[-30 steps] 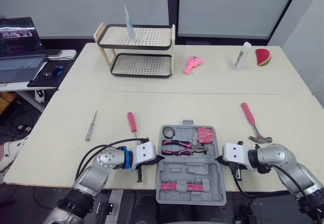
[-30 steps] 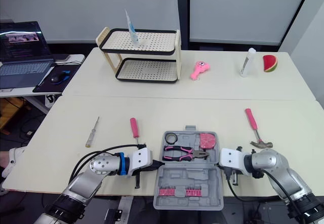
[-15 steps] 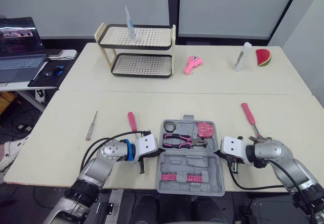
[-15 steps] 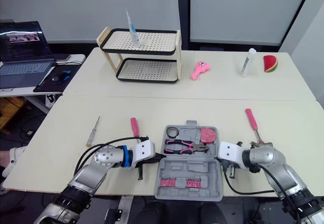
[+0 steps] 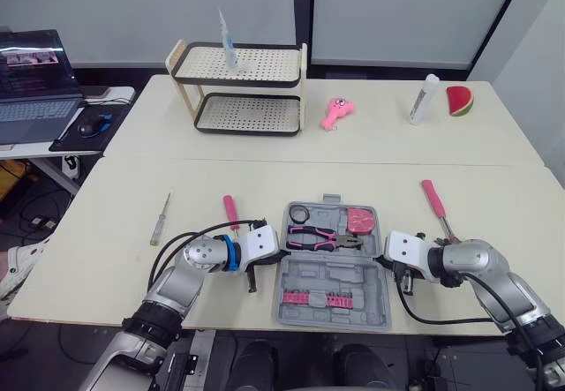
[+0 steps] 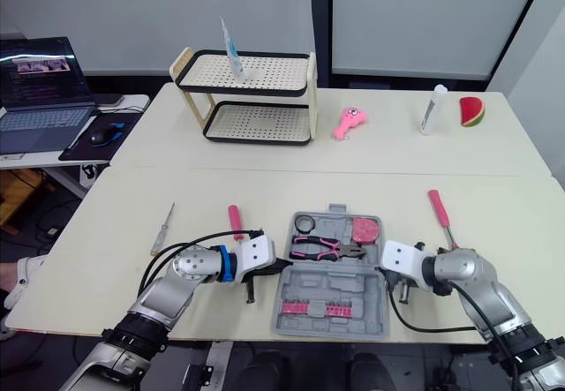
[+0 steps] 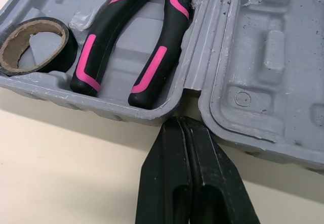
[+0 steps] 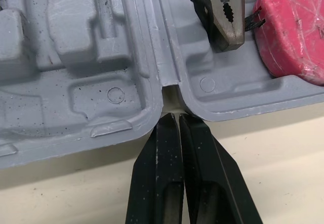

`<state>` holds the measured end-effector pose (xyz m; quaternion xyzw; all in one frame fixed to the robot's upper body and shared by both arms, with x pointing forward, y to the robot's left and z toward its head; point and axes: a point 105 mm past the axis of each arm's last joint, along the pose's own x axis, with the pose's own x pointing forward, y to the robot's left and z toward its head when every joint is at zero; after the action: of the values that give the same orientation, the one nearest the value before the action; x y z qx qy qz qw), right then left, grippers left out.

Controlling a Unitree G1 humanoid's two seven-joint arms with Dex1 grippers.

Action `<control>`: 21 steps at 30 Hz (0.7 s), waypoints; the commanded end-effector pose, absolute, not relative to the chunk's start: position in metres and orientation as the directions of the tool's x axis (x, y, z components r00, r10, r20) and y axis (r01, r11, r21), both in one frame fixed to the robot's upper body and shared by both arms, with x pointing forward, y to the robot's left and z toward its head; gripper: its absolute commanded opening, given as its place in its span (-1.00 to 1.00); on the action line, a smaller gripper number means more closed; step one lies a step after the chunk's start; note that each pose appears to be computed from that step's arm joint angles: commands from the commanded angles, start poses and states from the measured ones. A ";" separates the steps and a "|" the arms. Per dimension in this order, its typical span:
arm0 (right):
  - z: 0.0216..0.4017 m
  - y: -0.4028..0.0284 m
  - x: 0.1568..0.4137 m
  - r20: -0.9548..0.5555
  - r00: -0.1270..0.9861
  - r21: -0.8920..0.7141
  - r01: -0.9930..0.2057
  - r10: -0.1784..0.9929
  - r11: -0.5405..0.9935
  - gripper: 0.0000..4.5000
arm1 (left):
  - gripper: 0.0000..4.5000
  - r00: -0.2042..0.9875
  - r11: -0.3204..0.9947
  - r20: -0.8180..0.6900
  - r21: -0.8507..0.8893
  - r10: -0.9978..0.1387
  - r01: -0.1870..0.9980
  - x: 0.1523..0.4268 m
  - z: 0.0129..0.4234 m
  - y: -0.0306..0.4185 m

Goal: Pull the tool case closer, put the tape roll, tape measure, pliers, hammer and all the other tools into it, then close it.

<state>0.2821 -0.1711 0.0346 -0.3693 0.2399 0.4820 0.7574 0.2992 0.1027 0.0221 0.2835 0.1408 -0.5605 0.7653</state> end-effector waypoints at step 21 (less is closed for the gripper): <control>0.043 -0.154 0.303 -0.679 0.463 -0.378 -0.886 0.570 0.269 -1.00 | -0.99 0.361 0.221 -0.481 0.323 -0.799 0.920 0.316 0.028 0.077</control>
<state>0.3028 -0.1738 0.0377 -0.3775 0.2389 0.4492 0.7737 0.3178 0.0948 0.0243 0.2855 0.1295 -0.5399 0.7811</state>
